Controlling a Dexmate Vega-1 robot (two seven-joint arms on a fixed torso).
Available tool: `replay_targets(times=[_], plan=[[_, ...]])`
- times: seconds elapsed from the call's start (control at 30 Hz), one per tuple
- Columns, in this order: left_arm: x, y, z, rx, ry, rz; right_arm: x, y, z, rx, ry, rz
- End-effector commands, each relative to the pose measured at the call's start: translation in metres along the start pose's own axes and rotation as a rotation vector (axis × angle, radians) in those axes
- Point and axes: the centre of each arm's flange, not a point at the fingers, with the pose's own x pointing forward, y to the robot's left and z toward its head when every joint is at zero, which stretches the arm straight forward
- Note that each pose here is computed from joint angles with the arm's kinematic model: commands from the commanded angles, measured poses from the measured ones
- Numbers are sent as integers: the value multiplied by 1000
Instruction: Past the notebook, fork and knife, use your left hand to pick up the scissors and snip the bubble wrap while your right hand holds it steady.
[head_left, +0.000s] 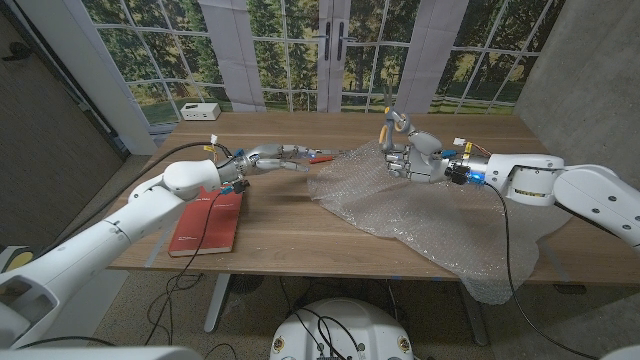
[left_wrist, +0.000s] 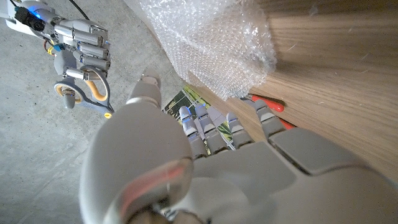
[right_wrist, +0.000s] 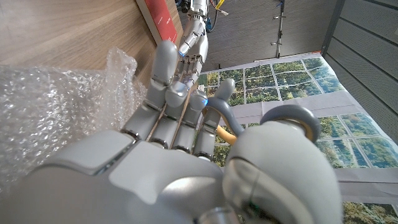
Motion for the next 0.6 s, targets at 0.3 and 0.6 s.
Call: replay_targets(times=[0.3,0.6], plan=[[-10,6,-9,28,34,-45,9,-1,1,-3,14,8],[-6,8,-17,-34,44,-156,12,1,0,-6,11,19]])
